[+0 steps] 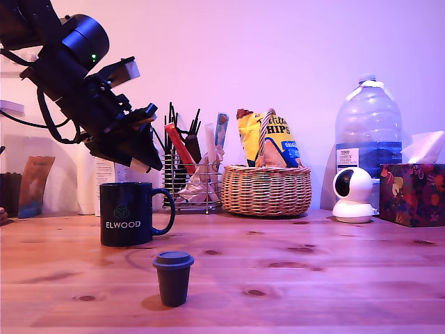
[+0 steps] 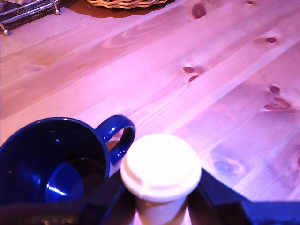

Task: Pick up the coffee capsules from the table one by one and drop them inside the nearest coffee cup

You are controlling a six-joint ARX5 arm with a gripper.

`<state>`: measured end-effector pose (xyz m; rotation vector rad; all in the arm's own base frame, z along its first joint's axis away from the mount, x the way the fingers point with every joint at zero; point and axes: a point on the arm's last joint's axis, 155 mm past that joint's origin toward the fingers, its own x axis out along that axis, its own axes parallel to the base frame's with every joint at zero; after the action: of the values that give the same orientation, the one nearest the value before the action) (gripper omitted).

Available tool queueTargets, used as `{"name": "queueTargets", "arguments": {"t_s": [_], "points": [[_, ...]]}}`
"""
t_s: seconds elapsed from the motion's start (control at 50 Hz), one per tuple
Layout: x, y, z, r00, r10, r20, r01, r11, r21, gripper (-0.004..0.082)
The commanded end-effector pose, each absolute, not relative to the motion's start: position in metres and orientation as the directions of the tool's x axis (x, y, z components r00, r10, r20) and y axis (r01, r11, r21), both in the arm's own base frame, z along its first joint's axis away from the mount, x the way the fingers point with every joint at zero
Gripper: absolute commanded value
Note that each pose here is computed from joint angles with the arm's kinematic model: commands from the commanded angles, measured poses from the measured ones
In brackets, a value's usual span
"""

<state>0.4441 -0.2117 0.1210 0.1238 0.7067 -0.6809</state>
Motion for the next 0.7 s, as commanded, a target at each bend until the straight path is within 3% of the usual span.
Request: {"name": "queueTargets", "arguments": {"t_s": [0.0, 0.3, 0.68], "points": [[0.450, -0.211, 0.137, 0.597, -0.541, -0.592, 0.611, 0.785, -0.101, 0.0201], [0.448, -0.215, 0.138, 0.582, -0.564, -0.586, 0.627, 0.770, -0.118, 0.0201], [0.453, -0.199, 0.156, 0.623, -0.548, -0.559, 0.603, 0.791, -0.103, 0.0201]]}}
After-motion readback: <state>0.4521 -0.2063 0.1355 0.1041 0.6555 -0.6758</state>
